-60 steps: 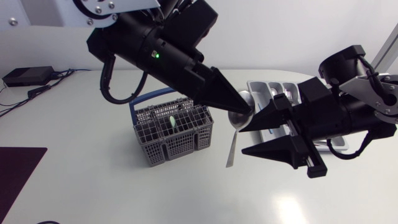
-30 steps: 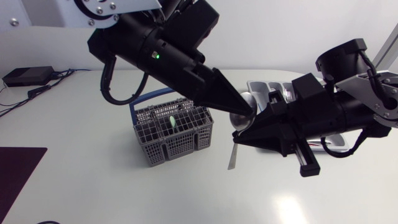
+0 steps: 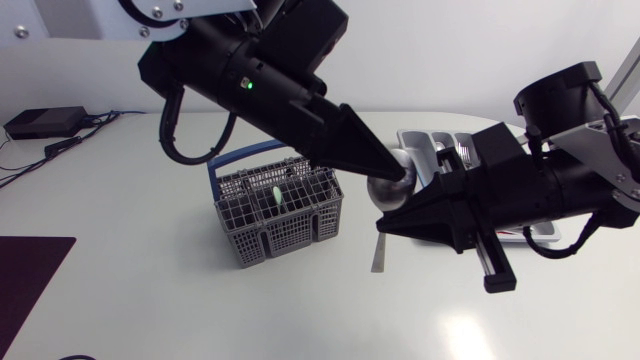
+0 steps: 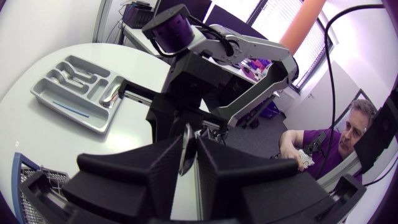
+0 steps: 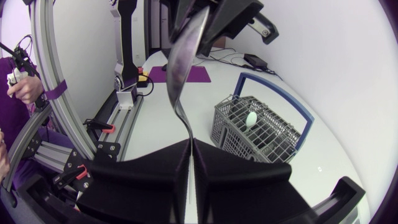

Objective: Unload the cutlery basket into the drawer organizer.

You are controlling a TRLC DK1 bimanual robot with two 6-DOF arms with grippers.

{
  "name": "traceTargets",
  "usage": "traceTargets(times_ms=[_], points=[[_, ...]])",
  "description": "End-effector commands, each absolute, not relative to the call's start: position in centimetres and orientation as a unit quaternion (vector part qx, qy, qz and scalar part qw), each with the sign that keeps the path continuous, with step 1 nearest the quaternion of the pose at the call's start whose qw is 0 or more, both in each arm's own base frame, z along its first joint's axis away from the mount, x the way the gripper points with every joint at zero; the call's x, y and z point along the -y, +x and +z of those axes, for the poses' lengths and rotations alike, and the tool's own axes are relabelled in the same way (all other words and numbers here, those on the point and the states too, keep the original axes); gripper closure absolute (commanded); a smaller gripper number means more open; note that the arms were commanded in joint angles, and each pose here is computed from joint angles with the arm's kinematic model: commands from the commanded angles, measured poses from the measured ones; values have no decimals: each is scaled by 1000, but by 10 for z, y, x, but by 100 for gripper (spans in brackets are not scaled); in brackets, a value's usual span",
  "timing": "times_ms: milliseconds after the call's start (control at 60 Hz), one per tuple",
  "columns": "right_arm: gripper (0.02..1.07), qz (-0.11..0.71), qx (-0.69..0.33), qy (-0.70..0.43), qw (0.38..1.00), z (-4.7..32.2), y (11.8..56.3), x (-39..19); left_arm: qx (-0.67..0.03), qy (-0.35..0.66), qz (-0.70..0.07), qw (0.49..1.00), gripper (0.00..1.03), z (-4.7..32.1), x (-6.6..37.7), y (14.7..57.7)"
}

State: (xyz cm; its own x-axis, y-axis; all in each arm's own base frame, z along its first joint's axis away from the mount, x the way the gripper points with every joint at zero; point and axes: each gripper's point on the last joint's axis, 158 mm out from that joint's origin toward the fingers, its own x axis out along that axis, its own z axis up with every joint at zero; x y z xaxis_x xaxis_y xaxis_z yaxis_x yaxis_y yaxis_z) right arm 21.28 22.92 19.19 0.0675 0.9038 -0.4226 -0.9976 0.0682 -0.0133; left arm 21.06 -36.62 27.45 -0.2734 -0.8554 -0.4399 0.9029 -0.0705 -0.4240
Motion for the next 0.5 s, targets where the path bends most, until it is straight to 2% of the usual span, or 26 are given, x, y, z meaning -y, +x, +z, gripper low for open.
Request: traceTargets(times_ms=[0,17,33,117,167,317,433,483], points=[[101,667,-179,-144,709,178,203,-227,-304,35,-730,612,43,286,366,223],[101,666,-180,-146,709,177,203,-227,-304,35,-729,612,42,286,366,224],[101,663,-184,-148,711,174,204,-225,-302,35,-728,614,30,288,366,225],[102,647,-199,-158,719,166,210,-219,-302,32,-721,624,15,292,363,232],[102,631,-211,-168,727,160,217,-213,-302,36,-710,635,11,291,363,239],[102,561,-249,-191,766,146,252,-188,-317,73,-635,701,8,271,359,274],[101,477,-289,-199,806,130,299,-161,-324,110,-553,760,8,245,354,305],[101,447,-299,-189,822,128,317,-155,-328,120,-538,767,8,238,351,308]])
